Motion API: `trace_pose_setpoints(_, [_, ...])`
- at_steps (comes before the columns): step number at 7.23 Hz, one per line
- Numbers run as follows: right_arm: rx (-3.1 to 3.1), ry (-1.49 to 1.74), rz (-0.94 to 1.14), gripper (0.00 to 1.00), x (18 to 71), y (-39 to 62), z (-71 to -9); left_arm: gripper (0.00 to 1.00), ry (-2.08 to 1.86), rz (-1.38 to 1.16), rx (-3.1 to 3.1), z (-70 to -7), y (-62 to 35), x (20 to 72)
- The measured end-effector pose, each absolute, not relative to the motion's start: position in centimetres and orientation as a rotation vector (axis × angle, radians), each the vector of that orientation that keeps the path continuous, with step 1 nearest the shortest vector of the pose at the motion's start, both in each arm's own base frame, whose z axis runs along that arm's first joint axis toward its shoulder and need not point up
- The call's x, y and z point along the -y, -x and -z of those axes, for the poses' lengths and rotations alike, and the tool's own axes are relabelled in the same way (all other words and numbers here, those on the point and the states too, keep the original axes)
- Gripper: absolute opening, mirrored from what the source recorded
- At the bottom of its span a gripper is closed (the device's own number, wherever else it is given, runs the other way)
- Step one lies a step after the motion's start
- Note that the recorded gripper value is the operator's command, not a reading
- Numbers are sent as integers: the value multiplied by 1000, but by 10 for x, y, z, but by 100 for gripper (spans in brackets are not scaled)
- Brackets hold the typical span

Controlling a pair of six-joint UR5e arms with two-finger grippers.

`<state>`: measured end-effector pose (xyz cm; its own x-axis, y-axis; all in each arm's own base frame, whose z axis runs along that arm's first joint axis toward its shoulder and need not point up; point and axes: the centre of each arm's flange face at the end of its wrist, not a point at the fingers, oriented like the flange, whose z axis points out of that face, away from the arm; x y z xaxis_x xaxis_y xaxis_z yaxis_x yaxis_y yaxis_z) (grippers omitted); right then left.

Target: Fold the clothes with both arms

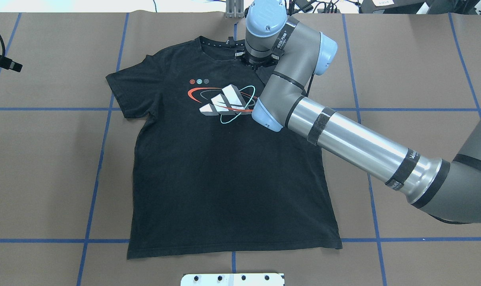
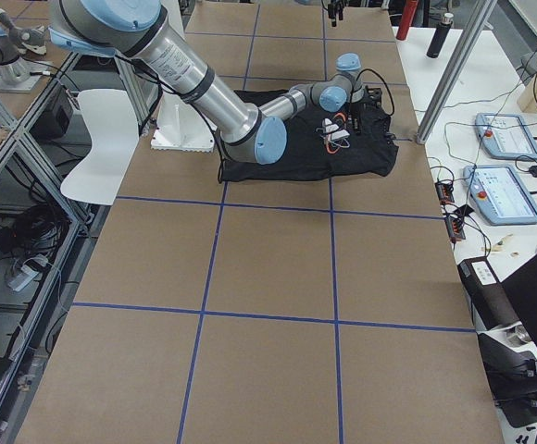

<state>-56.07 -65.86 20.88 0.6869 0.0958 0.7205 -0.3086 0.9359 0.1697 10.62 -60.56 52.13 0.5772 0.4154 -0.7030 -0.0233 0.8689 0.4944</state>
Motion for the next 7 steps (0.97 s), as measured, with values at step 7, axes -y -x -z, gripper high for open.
trace_pose_setpoints(7, [718,-206,-90,99,684,482,-194,100,-411,-139,-1016,-466,-184,619])
